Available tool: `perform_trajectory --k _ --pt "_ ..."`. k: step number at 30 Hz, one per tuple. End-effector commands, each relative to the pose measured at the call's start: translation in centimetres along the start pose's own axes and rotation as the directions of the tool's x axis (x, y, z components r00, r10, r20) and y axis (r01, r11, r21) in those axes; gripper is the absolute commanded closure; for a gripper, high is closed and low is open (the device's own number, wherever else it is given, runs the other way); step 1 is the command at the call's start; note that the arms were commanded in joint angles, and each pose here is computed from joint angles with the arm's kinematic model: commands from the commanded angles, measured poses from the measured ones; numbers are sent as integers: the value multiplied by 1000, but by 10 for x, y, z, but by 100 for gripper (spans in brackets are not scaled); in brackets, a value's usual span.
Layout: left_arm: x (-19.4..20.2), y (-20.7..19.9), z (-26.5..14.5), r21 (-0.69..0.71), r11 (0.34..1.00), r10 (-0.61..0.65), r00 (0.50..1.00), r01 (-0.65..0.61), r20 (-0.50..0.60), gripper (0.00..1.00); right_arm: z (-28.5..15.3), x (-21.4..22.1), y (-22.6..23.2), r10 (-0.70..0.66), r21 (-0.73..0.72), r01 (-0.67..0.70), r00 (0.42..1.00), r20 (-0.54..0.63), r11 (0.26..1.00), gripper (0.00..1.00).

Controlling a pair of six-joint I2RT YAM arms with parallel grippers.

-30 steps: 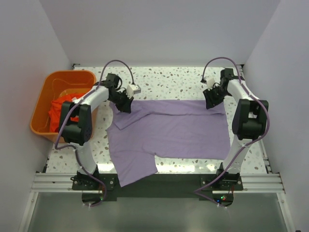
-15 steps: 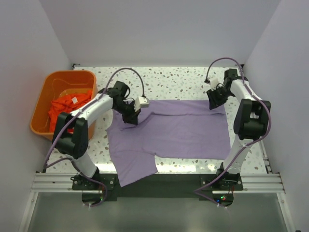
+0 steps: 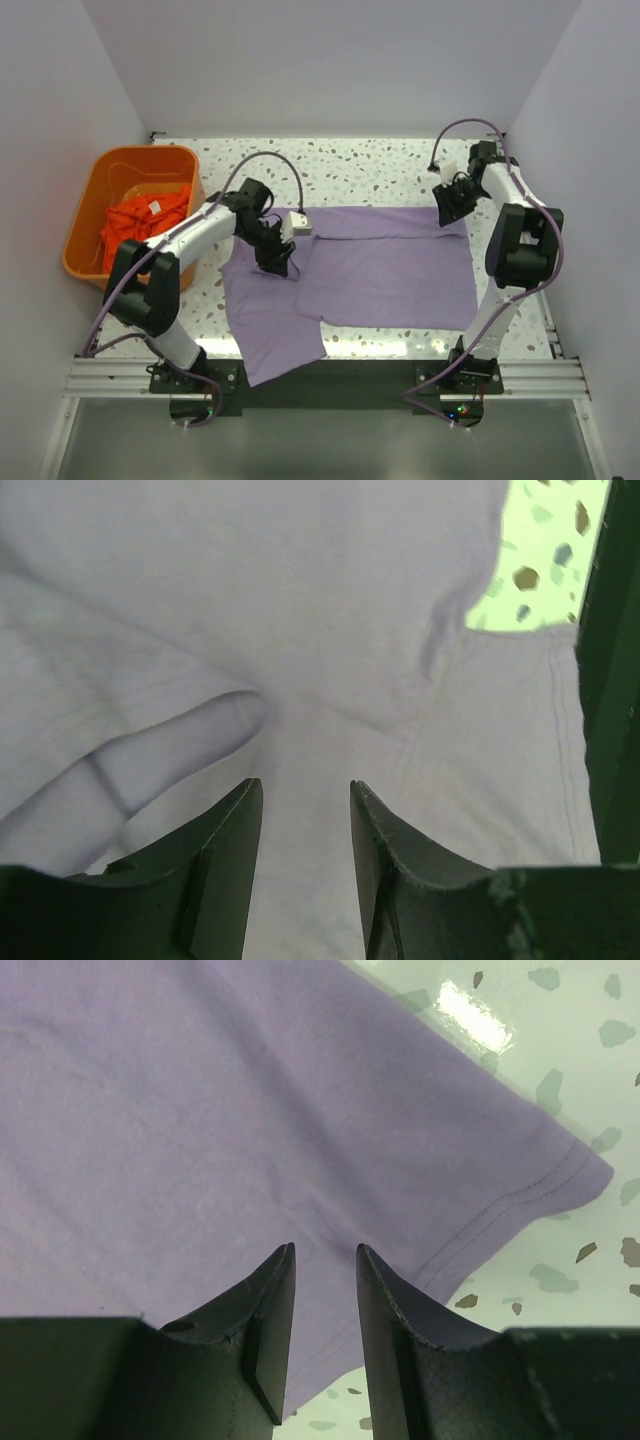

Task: Fold and stack the t-shirts
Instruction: Fold the tshirt

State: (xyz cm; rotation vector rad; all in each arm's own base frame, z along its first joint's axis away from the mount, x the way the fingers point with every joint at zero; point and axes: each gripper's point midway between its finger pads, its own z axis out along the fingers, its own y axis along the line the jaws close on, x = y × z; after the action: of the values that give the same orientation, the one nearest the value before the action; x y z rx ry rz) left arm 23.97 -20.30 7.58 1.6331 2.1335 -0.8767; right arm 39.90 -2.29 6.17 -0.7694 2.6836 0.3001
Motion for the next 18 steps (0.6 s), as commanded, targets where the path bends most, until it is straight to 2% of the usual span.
perform_trajectory --k 1,4,6,7,12,18 --pt "-34 47 -29 -131 989 -48 987 69 156 53 -4 -7 -6 -11 12 11 1000 7 1000 65" --pt "-32 100 -40 -240 945 -179 966 222 188 51 -3 -6 -6 -1 12 1 1000 7 1000 66" --pt "-22 116 -32 -247 932 -234 960 267 155 51 -4 -7 -6 3 12 -4 1000 9 1000 65" --pt "-28 121 -37 -249 934 -223 962 257 158 49 -5 -7 -4 5 3 -5 1000 10 1000 65" --pt "-8 116 -34 -231 944 -220 971 236 93 48 -14 -19 15 -14 -47 16 999 46 999 65" --pt "21 96 -21 -175 957 -232 973 230 11 50 -16 -47 58 -29 -133 43 994 104 990 65"
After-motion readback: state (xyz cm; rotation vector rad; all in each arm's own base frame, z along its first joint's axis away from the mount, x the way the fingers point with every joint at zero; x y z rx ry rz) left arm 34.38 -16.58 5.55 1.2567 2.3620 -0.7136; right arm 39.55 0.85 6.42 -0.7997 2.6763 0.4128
